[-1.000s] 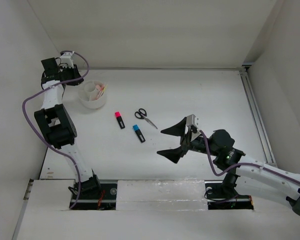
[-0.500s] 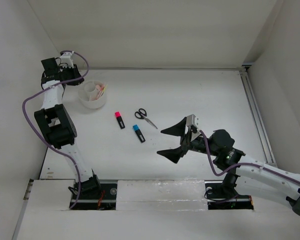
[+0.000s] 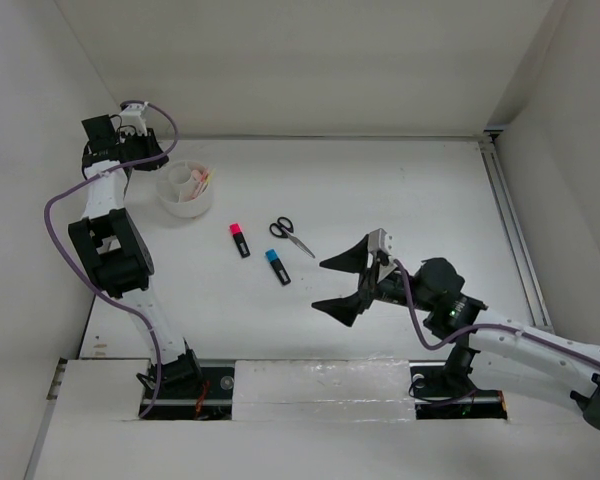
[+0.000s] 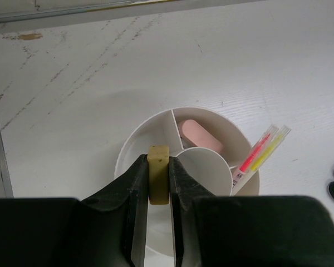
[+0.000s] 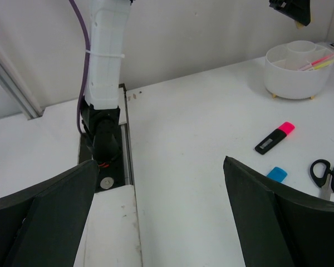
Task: Sort the stationery into containers
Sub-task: Place the stationery in the storage box.
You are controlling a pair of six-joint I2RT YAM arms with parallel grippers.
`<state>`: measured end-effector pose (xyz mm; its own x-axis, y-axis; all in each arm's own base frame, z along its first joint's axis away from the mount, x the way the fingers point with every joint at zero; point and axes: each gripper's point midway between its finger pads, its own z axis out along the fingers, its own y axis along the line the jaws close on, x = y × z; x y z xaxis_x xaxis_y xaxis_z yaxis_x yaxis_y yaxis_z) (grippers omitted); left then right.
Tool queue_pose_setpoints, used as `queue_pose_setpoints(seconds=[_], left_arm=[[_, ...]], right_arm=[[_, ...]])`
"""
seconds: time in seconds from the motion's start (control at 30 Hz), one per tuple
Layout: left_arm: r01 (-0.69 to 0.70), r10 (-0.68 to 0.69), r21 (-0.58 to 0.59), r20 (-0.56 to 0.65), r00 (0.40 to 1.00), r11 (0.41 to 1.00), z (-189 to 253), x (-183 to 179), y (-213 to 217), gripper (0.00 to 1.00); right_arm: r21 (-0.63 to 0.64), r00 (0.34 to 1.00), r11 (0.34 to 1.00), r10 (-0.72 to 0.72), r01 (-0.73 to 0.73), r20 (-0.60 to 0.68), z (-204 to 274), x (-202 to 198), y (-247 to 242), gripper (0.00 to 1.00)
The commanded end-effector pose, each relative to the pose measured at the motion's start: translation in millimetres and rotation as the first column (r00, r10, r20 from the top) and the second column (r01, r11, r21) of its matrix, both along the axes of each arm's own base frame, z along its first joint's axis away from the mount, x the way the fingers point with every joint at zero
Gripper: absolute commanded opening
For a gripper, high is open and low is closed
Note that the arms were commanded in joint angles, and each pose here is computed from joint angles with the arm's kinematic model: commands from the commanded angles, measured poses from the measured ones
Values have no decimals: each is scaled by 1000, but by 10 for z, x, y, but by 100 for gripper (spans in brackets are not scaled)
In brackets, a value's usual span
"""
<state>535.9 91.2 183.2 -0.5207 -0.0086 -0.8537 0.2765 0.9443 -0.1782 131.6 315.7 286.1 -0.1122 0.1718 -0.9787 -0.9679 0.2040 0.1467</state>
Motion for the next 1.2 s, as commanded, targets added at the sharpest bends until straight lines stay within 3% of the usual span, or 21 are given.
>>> queue_pose_setpoints(seconds=[0.0,0.87,1.17], left_arm=[[40,-42,31,95,995,999,333,25,-16,0],[7,-7,10,0,1000,1000,-125,122,73,0],[-4,5,5,-13,1000,1000,-178,127,87,7]], right_arm=[[41,999,999,24,-25,33,191,-55,20,100],[69,997,996,54,-58,63,348,-145,-21,100],[68,996,996,51,-56,73,359,-153,-39,100]])
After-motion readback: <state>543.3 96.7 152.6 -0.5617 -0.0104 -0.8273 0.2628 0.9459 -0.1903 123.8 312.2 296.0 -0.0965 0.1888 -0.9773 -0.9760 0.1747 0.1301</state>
